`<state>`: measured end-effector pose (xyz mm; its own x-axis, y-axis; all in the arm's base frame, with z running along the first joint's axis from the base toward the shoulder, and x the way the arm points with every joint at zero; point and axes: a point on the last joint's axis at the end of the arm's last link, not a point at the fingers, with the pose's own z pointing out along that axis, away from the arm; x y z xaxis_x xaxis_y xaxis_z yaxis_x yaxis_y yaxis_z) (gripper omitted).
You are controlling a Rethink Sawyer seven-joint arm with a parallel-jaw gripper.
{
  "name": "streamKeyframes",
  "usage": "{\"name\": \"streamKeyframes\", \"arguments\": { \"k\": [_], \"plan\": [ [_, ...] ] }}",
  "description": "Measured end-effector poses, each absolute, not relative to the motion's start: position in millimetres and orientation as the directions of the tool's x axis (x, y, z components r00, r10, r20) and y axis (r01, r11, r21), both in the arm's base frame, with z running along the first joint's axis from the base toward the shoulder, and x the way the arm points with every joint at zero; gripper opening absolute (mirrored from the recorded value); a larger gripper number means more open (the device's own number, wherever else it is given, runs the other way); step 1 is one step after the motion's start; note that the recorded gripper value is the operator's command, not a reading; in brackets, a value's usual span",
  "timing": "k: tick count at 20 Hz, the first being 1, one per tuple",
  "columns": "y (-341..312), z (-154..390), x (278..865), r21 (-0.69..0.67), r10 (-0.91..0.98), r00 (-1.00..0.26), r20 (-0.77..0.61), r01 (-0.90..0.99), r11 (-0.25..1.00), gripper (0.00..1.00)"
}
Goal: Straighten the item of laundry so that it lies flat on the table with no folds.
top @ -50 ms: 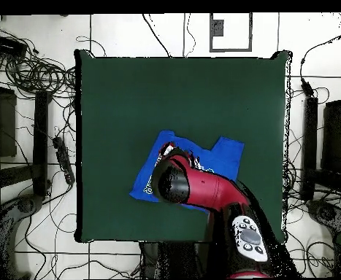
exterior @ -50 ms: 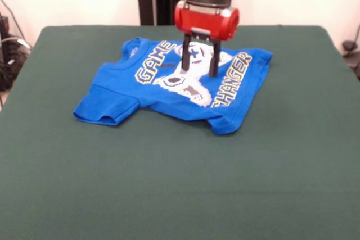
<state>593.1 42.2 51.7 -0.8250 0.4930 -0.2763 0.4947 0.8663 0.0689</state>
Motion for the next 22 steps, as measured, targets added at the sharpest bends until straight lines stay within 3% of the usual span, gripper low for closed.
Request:
{"name": "streamKeyframes", "arguments": {
  "k": [13,22],
  "plan": [
    [45,58,606,0.011,0.457,-0.875,-0.16,0.461,0.887,1.0],
    [43,64,626,0.022,0.452,-0.872,-0.187,0.457,0.889,1.0]
  ]
}}
